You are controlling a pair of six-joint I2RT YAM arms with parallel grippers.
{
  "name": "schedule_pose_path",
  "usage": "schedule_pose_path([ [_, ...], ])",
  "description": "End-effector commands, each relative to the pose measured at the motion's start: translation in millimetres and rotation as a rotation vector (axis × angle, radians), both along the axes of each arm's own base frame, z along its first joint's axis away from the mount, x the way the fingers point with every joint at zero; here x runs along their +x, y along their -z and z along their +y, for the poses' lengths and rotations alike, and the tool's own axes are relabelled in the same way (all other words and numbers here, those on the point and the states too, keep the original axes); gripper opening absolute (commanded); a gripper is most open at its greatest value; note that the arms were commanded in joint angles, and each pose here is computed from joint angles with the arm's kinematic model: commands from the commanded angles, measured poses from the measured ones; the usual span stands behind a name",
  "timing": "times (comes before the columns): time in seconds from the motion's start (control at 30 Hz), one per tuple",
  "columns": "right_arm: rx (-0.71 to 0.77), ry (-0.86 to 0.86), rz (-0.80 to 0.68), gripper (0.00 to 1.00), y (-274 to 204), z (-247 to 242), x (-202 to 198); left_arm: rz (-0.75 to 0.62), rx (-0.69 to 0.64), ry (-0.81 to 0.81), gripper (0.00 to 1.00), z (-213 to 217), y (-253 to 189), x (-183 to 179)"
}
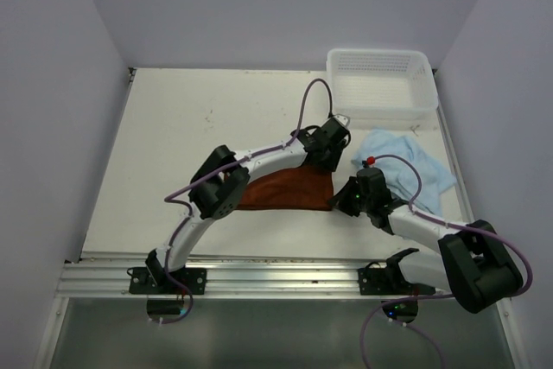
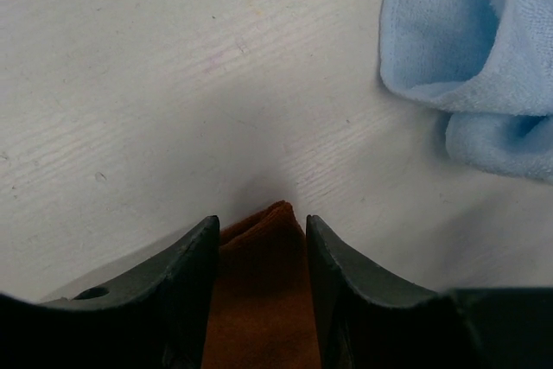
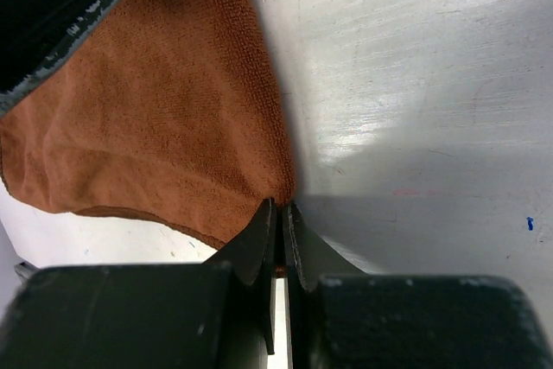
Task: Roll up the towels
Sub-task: Roll the towel
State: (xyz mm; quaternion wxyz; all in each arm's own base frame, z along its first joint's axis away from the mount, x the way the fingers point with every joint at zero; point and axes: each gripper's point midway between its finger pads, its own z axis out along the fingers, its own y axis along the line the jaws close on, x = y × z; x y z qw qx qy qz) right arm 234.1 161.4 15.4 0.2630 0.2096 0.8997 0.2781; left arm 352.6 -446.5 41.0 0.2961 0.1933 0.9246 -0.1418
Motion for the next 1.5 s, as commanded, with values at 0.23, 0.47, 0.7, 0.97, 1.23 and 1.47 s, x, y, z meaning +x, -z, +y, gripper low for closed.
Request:
schedule_pose_path([
  [0.23, -0.051, -0.003, 0.016, 0.00, 11, -9, -5, -0.172, -0.038, -0.091, 0.48, -4, -75, 7],
  [0.47, -0.055, -0.006, 0.019, 0.00, 15, -10, -8, -0.230, -0.062, -0.139, 0.50, 0, -94, 3],
  [0.7, -0.062, -0.002, 0.023, 0.00, 18, -12, -9, -0.105, -0.126, -0.153, 0.45, -11, -62, -17],
  [0.97, -0.068, -0.004, 0.025, 0.00, 20, -13, -11, -0.096, -0.064, -0.208, 0.42, -7, -29, -10],
  [1.23, -0.078, -0.008, 0.029, 0.00, 22, -14, -12, -0.067, -0.059, -0.192, 0.42, -16, -7, -9],
  [1.47, -0.080, -0.013, 0.021, 0.00, 20, -14, -12, -0.038, -0.006, -0.207, 0.42, -8, 16, -10],
])
